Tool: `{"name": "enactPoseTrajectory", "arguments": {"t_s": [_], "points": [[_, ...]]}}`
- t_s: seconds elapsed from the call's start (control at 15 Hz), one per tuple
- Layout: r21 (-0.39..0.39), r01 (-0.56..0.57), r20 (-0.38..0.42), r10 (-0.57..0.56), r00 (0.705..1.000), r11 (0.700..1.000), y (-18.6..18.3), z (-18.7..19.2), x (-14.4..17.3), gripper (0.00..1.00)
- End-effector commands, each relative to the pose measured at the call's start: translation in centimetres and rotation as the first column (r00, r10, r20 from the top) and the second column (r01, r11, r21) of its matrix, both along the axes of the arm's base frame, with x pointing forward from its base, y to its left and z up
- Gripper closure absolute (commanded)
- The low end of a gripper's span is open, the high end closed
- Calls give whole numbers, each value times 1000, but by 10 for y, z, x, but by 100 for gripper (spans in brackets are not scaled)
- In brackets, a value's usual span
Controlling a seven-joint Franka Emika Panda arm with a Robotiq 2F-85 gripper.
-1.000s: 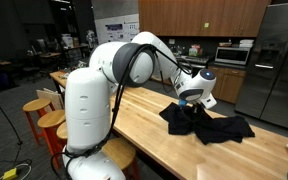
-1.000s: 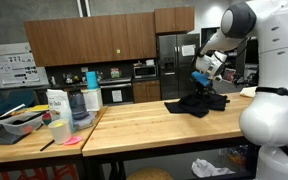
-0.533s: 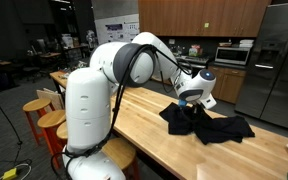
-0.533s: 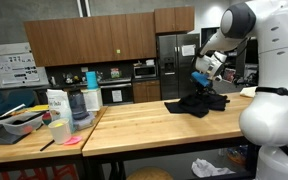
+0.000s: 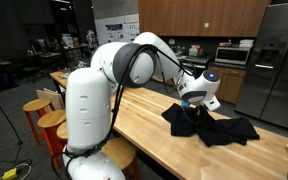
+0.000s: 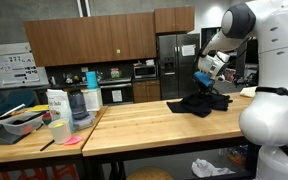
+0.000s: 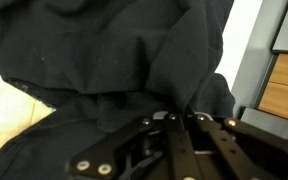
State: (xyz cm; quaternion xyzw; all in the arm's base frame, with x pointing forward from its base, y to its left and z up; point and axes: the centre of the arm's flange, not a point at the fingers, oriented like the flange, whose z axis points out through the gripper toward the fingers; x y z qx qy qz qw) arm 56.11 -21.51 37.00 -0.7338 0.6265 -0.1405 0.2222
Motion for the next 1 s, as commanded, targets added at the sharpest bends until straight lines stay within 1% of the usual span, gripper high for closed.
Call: {"name": "enactPoseTrajectory", "arguments": {"t_s": [0.0, 0.33, 0.67, 0.93], "points": [[40, 65, 3, -66, 998, 997, -24, -1, -11, 98], [77, 148, -10, -148, 989, 986, -55, -9, -29, 98], [110, 230, -19, -230, 973, 967, -82, -16, -45, 98], [109, 238, -40, -235, 971, 965, -82, -19, -47, 98]]}}
